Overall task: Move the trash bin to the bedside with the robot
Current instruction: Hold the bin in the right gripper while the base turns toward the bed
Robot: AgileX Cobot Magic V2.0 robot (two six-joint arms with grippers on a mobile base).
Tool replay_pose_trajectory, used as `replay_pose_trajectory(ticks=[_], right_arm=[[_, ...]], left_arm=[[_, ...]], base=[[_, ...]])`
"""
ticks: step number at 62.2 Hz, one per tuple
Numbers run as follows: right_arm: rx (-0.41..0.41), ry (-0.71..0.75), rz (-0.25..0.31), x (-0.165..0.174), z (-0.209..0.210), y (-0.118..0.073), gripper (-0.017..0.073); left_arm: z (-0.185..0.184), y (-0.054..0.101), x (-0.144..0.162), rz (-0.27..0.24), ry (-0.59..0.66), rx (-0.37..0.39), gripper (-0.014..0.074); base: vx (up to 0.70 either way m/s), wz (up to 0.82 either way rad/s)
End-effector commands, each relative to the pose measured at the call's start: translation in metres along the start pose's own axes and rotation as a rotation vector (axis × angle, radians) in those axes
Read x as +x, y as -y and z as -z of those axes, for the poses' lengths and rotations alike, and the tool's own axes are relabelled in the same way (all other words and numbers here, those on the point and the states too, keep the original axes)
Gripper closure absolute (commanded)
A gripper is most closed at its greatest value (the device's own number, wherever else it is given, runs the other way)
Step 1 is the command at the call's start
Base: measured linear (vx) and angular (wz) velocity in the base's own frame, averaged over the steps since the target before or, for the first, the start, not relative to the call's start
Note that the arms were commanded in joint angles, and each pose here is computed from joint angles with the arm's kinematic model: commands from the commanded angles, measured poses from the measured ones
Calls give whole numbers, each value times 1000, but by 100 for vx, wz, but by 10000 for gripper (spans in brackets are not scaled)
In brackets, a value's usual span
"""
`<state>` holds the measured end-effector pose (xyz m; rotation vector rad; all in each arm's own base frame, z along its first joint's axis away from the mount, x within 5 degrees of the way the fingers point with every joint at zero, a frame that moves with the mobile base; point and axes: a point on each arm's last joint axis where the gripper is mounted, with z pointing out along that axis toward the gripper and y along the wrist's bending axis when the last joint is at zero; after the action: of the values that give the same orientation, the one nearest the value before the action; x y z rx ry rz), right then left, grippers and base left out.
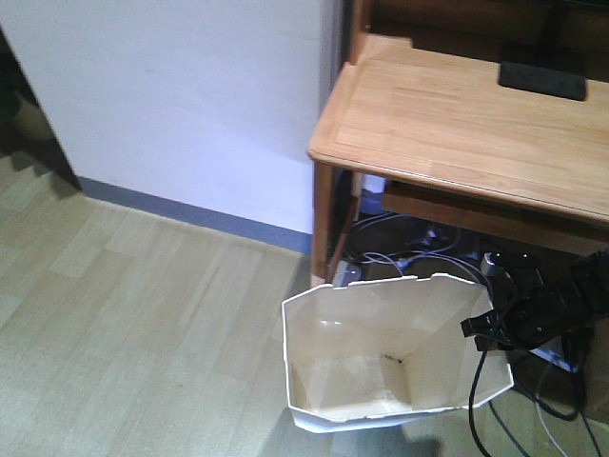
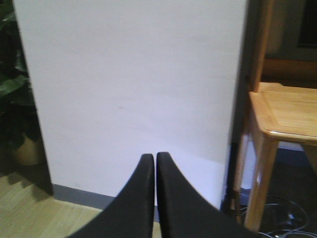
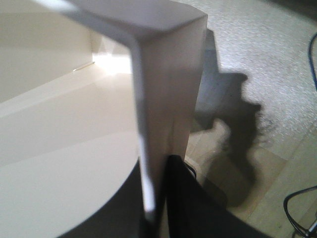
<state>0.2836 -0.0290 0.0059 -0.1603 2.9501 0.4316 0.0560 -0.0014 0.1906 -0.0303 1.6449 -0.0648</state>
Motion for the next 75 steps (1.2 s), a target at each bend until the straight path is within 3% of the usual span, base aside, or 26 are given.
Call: replay_pose_trajectory(ticks=[1, 75], right_arm=[[-106, 68, -2, -14, 21, -13, 566], [-107, 67, -2, -14, 21, -14, 566]], left_arm=[[-1, 0, 2, 12, 60, 9, 599], [-1, 0, 2, 12, 60, 9, 599]], base=[[-4, 40], [4, 51]])
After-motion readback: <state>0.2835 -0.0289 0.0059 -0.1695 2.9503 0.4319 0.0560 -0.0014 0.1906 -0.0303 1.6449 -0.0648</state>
